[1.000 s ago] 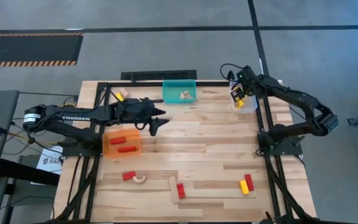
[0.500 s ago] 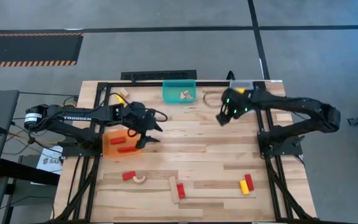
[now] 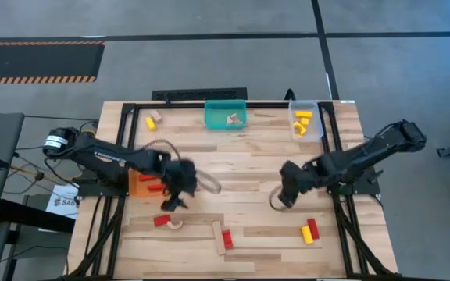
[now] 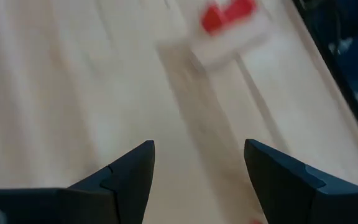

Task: Sort & place blocks by color
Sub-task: Put the brown block into the transparent blue bin

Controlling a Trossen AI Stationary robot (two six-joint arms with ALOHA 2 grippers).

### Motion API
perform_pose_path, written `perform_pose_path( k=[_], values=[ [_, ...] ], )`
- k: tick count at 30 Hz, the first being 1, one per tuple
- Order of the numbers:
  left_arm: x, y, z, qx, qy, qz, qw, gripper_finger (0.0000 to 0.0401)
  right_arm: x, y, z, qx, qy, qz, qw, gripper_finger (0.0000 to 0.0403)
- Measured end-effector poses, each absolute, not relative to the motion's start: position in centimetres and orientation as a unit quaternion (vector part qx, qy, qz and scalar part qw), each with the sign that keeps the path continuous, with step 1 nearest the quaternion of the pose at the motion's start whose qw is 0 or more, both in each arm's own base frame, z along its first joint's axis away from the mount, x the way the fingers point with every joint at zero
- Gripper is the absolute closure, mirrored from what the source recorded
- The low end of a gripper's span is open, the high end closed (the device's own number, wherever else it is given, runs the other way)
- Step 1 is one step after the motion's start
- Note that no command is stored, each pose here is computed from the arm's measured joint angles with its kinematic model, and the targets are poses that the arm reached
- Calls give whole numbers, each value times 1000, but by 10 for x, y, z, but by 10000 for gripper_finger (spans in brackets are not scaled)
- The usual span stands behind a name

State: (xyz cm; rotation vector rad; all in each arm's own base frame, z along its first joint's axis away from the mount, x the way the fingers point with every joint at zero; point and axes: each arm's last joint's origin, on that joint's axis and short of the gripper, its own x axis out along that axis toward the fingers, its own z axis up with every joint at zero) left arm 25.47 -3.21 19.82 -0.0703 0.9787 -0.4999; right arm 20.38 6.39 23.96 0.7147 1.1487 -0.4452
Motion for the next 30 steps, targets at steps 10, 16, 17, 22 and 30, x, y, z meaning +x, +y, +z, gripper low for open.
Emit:
perform_pose_path(
  k=[10,16,17,22,30],
  values=[
    [215,-131,193,-28,522,-99,846,166,185,101,239,250,526,-180,792,133],
    [206,-153,182,-40,528,-58,846,166,182,105,239,233,530,-169,798,133],
    [207,-156,178,-39,534,-52,843,166,182,105,239,233,530,-169,798,133],
    [213,-163,155,-44,550,-16,834,166,182,104,239,234,530,-170,797,133],
    [216,-169,130,-29,578,-1,815,166,183,104,239,236,529,-171,797,133]
  ],
)
